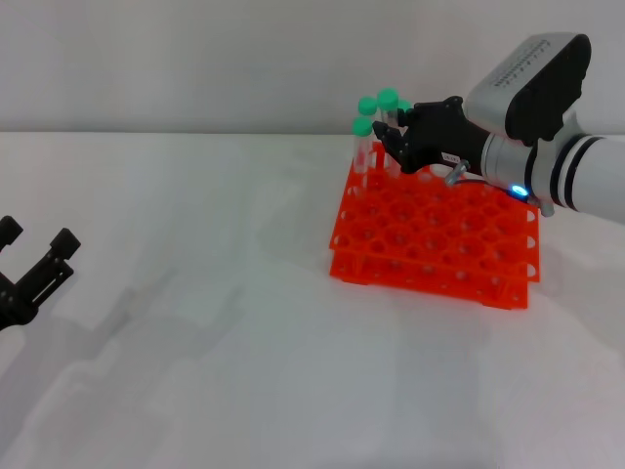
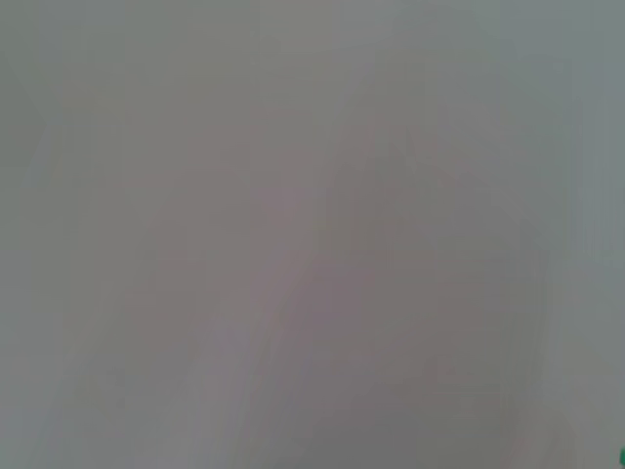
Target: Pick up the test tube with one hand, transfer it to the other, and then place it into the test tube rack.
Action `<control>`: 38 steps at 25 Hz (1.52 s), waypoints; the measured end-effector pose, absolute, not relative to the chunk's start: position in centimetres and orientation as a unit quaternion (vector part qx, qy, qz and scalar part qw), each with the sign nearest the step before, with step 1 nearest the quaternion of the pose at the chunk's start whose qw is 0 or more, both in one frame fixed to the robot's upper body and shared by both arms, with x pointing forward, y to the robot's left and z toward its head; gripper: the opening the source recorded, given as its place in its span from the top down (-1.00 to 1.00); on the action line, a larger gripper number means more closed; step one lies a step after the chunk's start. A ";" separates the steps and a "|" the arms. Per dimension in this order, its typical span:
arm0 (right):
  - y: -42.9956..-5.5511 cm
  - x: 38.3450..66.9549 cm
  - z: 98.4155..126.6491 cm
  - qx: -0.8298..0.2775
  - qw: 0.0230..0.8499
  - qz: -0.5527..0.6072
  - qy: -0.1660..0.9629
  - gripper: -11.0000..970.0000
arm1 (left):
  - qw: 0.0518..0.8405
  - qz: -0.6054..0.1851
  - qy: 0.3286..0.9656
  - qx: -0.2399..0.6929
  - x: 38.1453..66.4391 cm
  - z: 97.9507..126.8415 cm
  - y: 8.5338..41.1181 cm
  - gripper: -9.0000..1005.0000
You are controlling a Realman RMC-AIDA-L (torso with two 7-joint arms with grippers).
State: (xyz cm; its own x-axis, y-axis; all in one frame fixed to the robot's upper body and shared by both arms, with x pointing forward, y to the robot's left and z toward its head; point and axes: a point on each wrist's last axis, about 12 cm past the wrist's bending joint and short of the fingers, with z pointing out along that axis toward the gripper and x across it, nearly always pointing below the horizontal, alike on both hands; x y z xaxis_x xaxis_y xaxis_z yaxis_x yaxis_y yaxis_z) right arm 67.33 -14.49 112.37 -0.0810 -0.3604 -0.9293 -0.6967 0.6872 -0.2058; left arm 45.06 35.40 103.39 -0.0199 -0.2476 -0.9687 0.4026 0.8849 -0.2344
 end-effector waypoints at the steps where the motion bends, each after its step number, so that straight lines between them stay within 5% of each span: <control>1: -14.5 67.3 112.3 -0.367 0.570 0.148 0.721 0.38 | 0.698 -0.233 0.675 0.058 45.1 103.4 35.4 -0.75; 27: -14.9 66.9 111.5 -0.346 0.563 0.156 0.734 0.24 | 0.700 -0.235 0.671 0.064 45.2 103.5 35.1 -0.75; 31: -15.9 65.8 111.5 -0.338 0.581 0.175 0.720 0.02 | 0.702 -0.231 0.670 0.060 45.1 103.5 35.3 -0.75; 38: -20.8 60.4 111.2 -0.332 0.657 0.232 0.636 0.01 | 0.718 -0.202 0.665 0.049 45.2 103.9 36.4 -0.75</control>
State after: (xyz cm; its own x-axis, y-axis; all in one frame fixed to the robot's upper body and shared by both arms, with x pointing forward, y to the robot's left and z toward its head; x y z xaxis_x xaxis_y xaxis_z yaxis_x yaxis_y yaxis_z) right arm 60.42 -20.81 111.19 0.0842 -0.1176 -0.9895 -0.7272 0.6717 -0.1417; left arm 45.21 36.42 103.92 0.0347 -0.2251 -0.9737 0.3546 0.9137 -0.1986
